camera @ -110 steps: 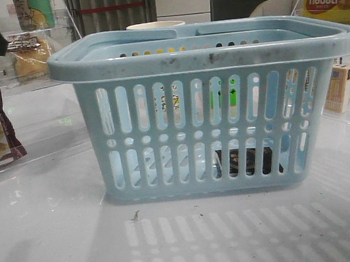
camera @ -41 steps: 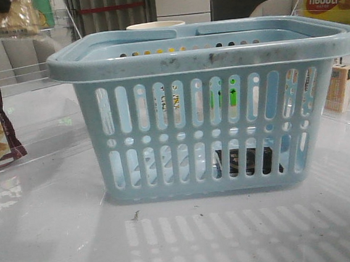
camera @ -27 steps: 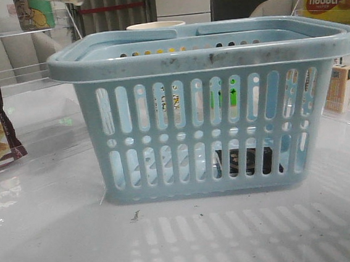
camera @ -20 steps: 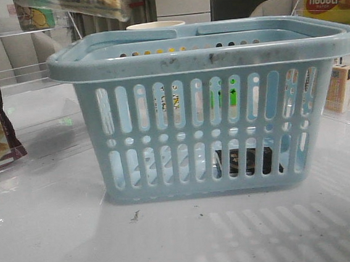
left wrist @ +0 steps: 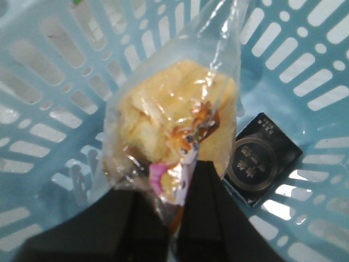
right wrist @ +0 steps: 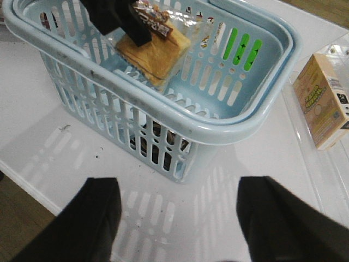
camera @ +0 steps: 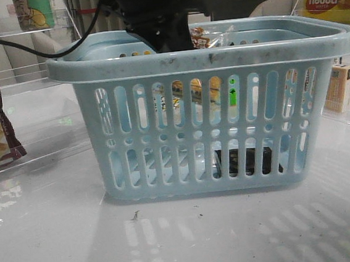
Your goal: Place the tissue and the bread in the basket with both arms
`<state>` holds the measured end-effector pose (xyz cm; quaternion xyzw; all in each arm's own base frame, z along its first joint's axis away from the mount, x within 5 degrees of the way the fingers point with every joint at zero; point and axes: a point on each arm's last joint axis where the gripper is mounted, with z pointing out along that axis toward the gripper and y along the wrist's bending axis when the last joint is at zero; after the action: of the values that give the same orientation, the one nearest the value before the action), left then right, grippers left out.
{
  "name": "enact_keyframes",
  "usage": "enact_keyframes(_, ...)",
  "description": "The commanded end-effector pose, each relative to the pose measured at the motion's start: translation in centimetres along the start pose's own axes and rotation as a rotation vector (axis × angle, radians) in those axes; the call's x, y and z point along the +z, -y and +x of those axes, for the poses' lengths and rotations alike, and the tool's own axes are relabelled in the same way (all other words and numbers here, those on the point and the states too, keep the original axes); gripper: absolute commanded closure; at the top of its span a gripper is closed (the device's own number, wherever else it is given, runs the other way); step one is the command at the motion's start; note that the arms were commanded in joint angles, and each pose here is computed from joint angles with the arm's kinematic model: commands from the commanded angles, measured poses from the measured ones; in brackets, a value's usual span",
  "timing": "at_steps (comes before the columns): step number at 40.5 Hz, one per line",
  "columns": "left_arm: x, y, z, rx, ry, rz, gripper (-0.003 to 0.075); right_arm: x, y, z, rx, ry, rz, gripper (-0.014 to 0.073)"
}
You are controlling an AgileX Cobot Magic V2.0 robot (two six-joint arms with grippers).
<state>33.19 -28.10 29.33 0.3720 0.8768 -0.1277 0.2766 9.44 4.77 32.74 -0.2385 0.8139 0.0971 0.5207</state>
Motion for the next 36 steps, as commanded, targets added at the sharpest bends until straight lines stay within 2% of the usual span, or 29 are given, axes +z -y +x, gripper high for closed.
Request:
enact_keyframes(1,-2.8,0.5,-2.0,-0.012,0.153,0.010,0.0484,-0.5,0.2,-1.4,-0.014,0.101,0.017,0.0036)
enact_keyframes(5,-2.8,0.6,-2.0,-0.015,0.152,0.014,0.0328,-0.5,0.2,-1.4,-0.014,0.101,0.017,0.0036)
enact_keyframes(8,-3.2,0.6,-2.1,-0.014,0.162,0.013,0.0285,-0.5,0.2,-1.4,-0.014,0.101,0.017,0.0036)
enact_keyframes(13,-5.3,0.4,-2.4,-0.005,0.199,-0.004,0.0284,-0.5,0.2,-1.4,-0.014,0.101,0.017,0.0036)
enact_keyframes(24,-14.6,0.8,-2.3,0.012,0.373,-0.030,0.0284,-0.5,0.2,-1.4,-0.014,0.101,0.017,0.0036)
enact_keyframes(29,-17.7,1.4,-0.6,0.017,0.423,-0.033,0.0284,-0.5,0.2,-1.4,-0.014,0.101,0.017,0.0036)
enact_keyframes(36,-20.2,1.9,3.5,0.014,0.471,-0.043,0.0285,-0.5,0.2,-1.4,-0.014,0.101,0.017,0.0036)
